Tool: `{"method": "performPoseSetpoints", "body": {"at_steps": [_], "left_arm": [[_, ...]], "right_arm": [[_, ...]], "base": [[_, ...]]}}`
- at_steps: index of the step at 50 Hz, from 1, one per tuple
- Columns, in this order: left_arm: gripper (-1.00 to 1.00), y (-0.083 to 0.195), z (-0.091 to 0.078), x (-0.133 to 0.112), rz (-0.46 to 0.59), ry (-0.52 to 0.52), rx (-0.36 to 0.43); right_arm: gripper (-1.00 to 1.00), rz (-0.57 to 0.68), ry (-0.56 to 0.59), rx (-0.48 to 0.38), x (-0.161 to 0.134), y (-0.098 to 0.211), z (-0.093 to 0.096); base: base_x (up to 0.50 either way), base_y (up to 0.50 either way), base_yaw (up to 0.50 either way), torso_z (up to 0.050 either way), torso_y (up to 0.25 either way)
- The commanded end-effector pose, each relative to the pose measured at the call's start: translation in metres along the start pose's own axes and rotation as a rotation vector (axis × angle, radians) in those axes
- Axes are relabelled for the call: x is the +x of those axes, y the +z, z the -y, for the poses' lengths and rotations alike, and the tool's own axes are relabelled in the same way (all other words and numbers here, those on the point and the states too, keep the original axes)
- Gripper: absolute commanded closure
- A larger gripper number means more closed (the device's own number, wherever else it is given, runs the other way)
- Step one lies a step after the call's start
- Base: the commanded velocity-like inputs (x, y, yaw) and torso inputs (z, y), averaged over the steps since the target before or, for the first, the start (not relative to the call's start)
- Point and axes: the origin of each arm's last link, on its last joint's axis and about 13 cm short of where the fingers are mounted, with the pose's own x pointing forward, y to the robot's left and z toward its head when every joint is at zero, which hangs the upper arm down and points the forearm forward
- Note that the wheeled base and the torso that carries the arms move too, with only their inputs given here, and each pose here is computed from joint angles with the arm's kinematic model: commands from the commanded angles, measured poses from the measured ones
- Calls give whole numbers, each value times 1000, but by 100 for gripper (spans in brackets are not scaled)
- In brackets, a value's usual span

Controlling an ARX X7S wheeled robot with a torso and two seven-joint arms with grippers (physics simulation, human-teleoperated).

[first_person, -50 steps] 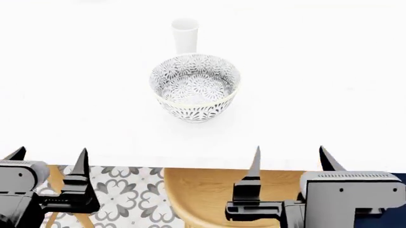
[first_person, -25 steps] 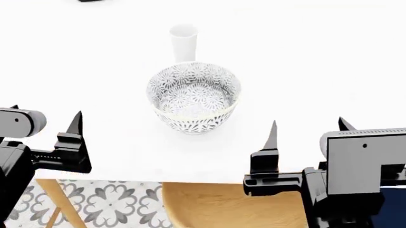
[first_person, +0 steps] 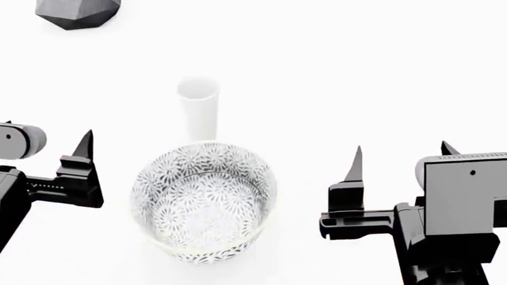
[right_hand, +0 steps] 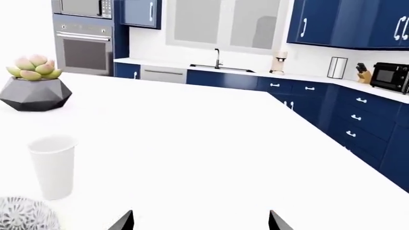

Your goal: Place the cup inside the bowl on the dining table and move the bowl to any counter.

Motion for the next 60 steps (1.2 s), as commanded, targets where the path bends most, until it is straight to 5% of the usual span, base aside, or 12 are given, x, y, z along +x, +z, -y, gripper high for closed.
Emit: {"method": "performPoseSetpoints", "body": {"at_steps": [1, 29, 44, 60], "left_arm": [[-100, 3, -3, 0, 3, 8, -5], [-100, -10, -6, -6, -34, -14, -30], [-100, -25, -8, -13, -66, -1, -26], [-100, -17, -13, -20, -48, 20, -10]], "right_arm": [[-100, -19, 9, -10, -1, -1, -2], [-100, -54, 45, 12, 3, -3, -4], [-100, -181, 448, 123, 21, 39, -12], [-100, -308, 612, 71, 38, 43, -19]], "base": [[500, 1, 0, 0, 0], [408, 133, 0, 0, 1], [0, 0, 0, 0, 0], [0, 0, 0, 0, 0]]}}
